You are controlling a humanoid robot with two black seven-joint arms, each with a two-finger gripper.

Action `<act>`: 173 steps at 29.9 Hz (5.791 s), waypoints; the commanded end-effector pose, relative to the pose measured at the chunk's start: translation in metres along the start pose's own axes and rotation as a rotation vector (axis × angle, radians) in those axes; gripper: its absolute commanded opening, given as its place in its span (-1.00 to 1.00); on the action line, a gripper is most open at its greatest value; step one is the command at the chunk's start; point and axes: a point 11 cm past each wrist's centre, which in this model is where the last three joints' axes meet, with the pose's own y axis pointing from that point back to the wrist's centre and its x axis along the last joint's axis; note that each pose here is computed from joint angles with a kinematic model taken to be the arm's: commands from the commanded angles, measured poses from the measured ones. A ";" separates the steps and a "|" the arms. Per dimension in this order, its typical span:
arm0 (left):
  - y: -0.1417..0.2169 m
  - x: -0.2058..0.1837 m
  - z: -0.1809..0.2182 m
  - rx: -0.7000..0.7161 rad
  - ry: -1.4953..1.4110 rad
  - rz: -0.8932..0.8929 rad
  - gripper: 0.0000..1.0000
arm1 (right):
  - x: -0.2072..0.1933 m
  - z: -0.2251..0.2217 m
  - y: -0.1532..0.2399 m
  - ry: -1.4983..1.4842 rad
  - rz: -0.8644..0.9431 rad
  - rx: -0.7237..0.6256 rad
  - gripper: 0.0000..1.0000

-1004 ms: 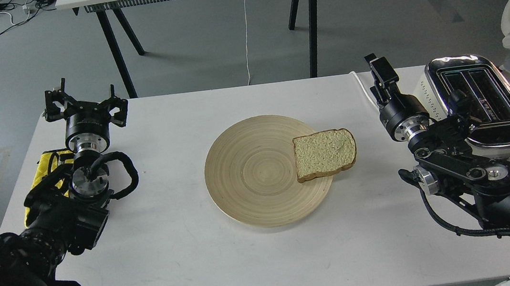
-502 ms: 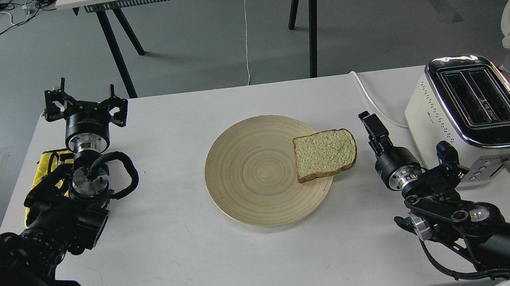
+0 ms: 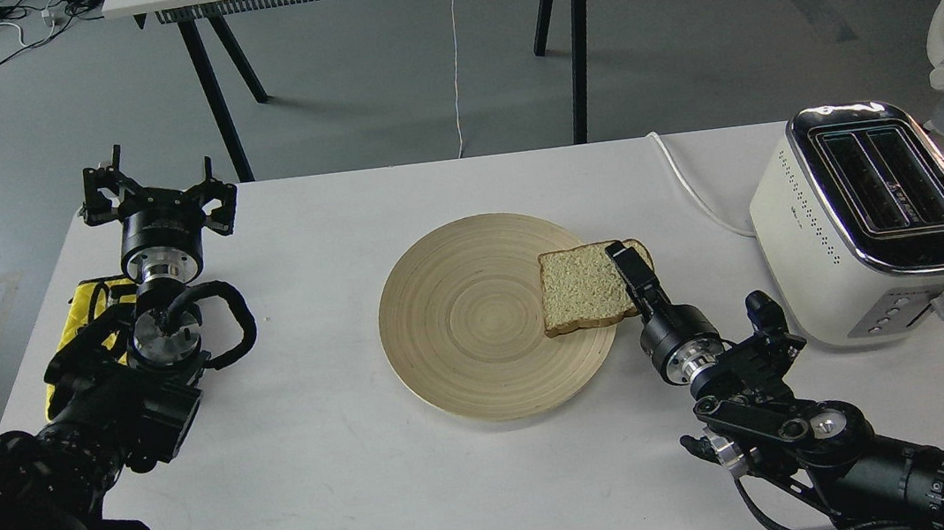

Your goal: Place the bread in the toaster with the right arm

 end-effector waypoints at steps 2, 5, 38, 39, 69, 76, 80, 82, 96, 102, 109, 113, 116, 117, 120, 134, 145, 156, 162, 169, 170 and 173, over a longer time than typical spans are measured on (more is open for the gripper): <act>0.000 0.000 0.000 0.000 0.000 0.000 1.00 | -0.001 0.000 0.001 -0.001 -0.002 -0.001 0.28; 0.000 0.000 0.000 0.000 0.000 0.000 1.00 | -0.001 0.000 0.001 -0.002 -0.002 -0.001 -0.06; 0.000 0.000 0.000 0.000 0.000 0.000 1.00 | 0.185 -0.137 0.023 0.050 0.184 0.300 -0.86; 0.000 0.000 0.000 0.000 0.000 0.000 1.00 | 0.202 -0.144 0.028 0.079 0.209 0.309 -0.86; 0.000 -0.001 0.000 0.000 0.000 -0.002 1.00 | 0.341 -0.077 0.129 0.687 0.196 0.010 -0.90; 0.000 0.000 0.000 0.000 0.000 0.000 1.00 | 0.344 -0.073 0.128 0.691 0.203 -0.002 -0.90; 0.000 0.000 0.000 0.000 0.000 0.000 1.00 | 0.343 -0.074 0.127 0.697 0.198 0.003 -0.90; 0.000 0.000 0.000 -0.001 0.000 0.000 1.00 | 0.342 -0.075 0.127 0.696 0.199 0.006 -0.90; 0.000 -0.001 0.000 0.000 0.000 -0.002 1.00 | 0.330 -0.076 0.120 0.702 0.169 0.027 -0.90; 0.000 0.000 0.000 0.000 0.000 0.000 1.00 | 0.318 -0.072 0.111 0.697 0.143 0.037 -0.90; 0.000 0.000 0.000 0.000 0.000 0.000 1.00 | 0.305 -0.067 0.102 0.695 0.107 0.039 -0.89; 0.000 0.000 0.001 -0.002 -0.001 0.000 1.00 | 0.305 -0.066 0.101 0.699 0.102 0.031 -0.89; 0.000 0.000 0.000 0.000 0.000 0.000 1.00 | 0.302 -0.062 0.100 0.696 0.095 0.026 -0.89; 0.000 0.000 0.000 0.000 0.000 0.000 1.00 | 0.303 -0.061 0.100 0.698 0.098 0.024 -0.89; 0.000 0.000 0.000 0.000 0.000 0.000 1.00 | 0.298 -0.054 0.094 0.691 0.093 0.016 -0.89; 0.000 0.000 0.000 0.000 0.000 0.000 1.00 | 0.278 -0.032 0.076 0.686 0.057 -0.015 -0.02; 0.000 0.000 0.000 0.000 0.000 0.000 1.00 | 0.280 -0.044 0.071 0.683 0.070 0.014 0.77; 0.000 0.000 0.000 0.000 0.000 0.000 1.00 | 0.293 -0.092 0.082 0.634 0.081 0.102 0.87; 0.000 -0.001 0.000 0.000 0.000 -0.002 1.00 | 0.312 -0.129 0.083 0.551 0.119 0.172 0.88; 0.000 0.000 0.000 0.000 0.000 0.000 1.00 | 0.297 -0.159 0.060 0.162 0.094 0.280 0.88; 0.000 -0.001 0.000 0.000 0.000 -0.002 1.00 | 0.288 -0.162 0.055 0.121 0.079 0.299 0.88; 0.000 0.000 0.000 0.000 0.000 0.000 1.00 | 0.261 -0.166 0.039 0.008 0.041 0.348 0.88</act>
